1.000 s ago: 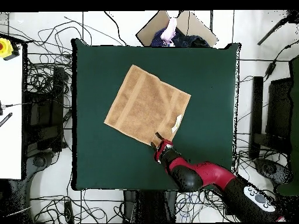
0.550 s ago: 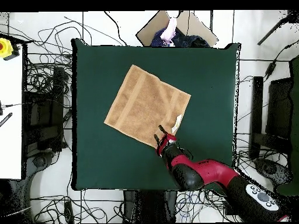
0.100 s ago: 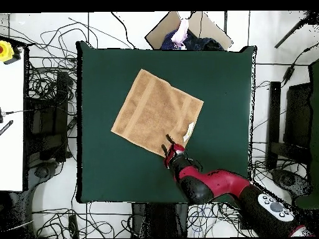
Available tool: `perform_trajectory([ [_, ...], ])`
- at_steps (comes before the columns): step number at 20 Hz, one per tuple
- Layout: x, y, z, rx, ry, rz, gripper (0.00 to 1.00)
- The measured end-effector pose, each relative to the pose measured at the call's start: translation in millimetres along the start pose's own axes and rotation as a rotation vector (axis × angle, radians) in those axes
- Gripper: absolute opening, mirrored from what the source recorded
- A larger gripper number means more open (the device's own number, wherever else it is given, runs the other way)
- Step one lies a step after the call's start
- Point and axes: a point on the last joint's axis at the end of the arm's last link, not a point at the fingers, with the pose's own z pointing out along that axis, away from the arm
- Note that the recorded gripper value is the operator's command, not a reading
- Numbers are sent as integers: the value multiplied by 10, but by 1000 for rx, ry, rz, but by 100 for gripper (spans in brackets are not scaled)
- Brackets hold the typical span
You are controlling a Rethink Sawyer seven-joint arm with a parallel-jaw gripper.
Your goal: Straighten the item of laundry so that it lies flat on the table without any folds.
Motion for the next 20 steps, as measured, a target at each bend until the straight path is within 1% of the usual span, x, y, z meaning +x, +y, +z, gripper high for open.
perform_trajectory([
  [5, -85, 337, 79, -74, -6, -17, 100],
  [9, -123, 503, 109, -100, -21, -18, 100],
  [13, -137, 653, 122, -119, -35, -13, 100],
  [17, -144, 707, 128, -123, -45, -8, 100],
  [20, -109, 715, 112, -118, -43, 7, 100],
])
